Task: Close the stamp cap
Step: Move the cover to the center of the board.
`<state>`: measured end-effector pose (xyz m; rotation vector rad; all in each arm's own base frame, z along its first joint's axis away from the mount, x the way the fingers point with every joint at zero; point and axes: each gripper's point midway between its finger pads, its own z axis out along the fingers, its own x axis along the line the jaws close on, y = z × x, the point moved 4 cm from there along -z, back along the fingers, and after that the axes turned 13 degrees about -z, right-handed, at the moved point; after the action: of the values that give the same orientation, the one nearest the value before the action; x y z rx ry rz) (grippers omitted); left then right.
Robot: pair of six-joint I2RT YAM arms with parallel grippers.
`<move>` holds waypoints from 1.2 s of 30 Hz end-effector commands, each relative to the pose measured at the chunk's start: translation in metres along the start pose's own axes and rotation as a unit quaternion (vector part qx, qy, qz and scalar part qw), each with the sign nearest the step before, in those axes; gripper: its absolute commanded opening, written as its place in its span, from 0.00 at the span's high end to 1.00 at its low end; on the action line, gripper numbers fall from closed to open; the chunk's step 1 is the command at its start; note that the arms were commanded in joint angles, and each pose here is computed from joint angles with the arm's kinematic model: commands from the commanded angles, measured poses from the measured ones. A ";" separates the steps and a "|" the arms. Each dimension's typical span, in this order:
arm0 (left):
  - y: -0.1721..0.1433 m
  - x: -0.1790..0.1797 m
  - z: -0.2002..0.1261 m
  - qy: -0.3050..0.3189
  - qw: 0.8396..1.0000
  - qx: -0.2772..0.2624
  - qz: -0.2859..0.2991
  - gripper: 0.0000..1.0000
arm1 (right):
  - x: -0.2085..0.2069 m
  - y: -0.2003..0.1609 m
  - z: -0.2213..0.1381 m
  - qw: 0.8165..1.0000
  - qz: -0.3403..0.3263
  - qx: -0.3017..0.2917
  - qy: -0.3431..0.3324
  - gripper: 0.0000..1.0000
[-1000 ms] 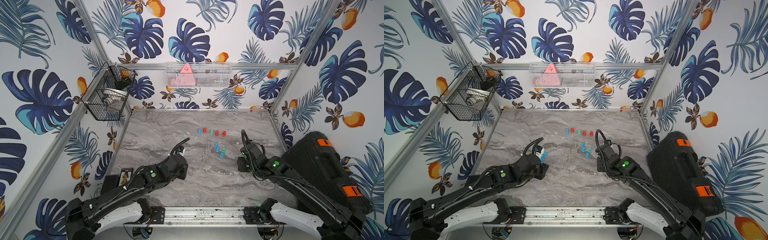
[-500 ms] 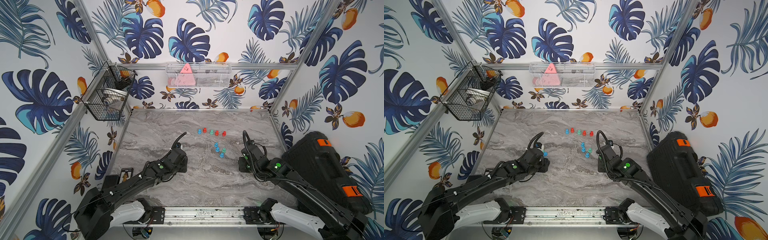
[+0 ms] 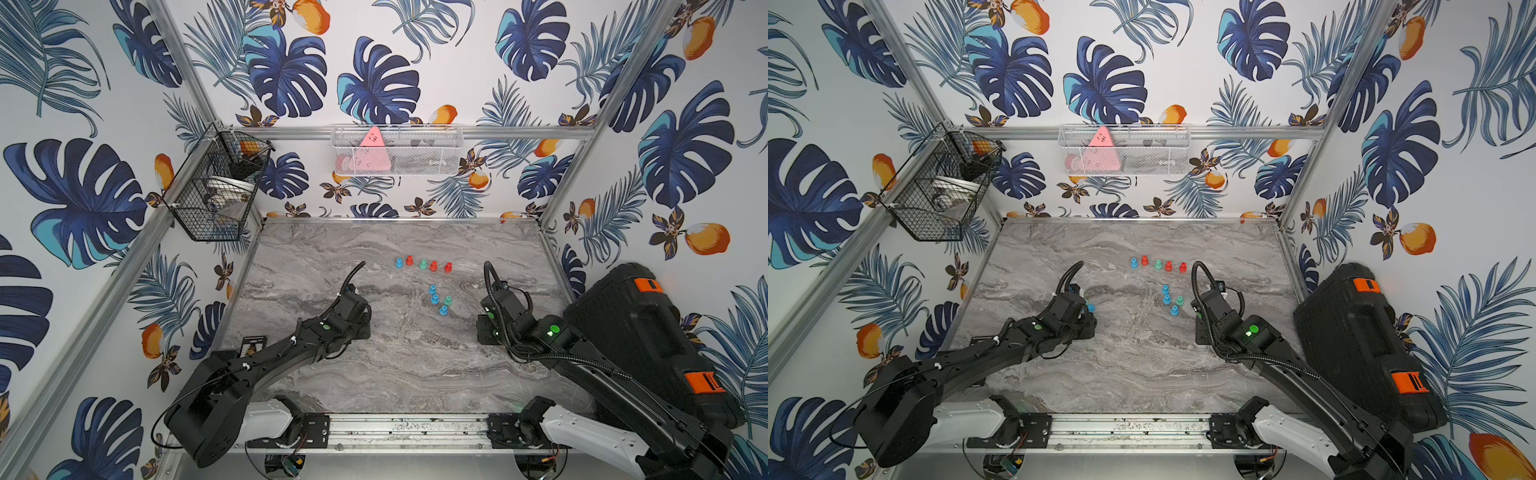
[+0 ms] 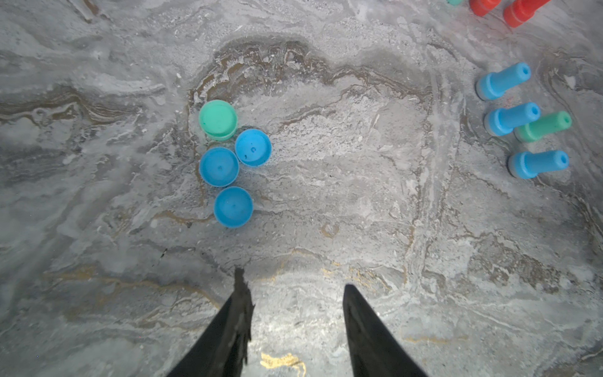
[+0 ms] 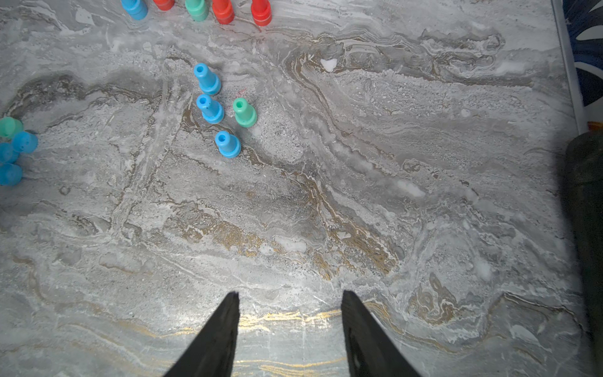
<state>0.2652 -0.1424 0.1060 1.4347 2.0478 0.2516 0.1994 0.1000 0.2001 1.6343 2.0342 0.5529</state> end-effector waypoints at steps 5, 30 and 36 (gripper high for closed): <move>0.007 0.000 0.012 -0.008 1.000 -0.007 -0.015 0.50 | 0.001 0.003 0.003 1.000 0.008 -0.003 -0.004 0.47; 0.016 0.004 0.046 0.012 1.000 0.001 -0.027 0.51 | 0.003 0.003 0.005 1.000 0.004 0.000 -0.001 0.46; 0.016 0.007 0.053 0.018 0.999 0.004 -0.028 0.51 | 0.004 0.003 0.005 1.000 0.003 0.001 0.000 0.46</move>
<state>0.2996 -0.1392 0.0662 1.4059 2.1378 0.2387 0.2017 0.1020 0.1955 1.6355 2.0454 0.5304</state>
